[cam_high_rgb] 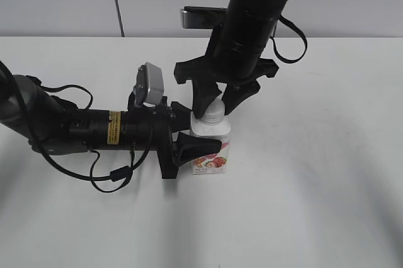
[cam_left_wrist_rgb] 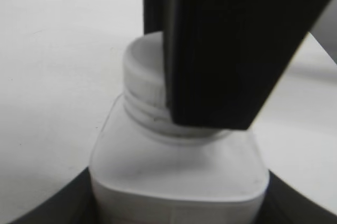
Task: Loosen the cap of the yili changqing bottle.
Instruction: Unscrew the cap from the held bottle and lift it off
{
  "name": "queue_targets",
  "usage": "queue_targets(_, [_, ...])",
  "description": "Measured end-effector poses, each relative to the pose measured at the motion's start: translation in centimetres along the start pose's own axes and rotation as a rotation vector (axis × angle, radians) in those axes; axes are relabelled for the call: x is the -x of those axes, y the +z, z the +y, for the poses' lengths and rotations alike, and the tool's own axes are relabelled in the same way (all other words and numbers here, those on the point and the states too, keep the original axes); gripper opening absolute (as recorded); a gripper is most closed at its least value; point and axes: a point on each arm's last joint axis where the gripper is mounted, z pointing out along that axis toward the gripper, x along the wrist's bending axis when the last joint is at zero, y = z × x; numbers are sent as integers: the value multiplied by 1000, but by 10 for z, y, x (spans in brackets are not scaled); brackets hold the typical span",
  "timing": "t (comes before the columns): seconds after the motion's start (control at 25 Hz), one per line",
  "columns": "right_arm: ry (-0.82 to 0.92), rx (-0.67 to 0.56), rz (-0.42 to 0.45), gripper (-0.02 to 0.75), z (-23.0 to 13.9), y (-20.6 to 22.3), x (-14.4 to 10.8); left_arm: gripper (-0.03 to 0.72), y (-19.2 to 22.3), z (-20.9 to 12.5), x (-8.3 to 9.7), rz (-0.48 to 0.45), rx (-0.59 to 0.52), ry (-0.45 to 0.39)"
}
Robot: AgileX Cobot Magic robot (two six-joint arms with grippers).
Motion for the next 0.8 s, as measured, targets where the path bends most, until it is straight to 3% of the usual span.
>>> queue_targets(0.8, [-834, -30, 6, 396, -2, -1, 0, 394, 0, -1, 1, -6, -12, 20])
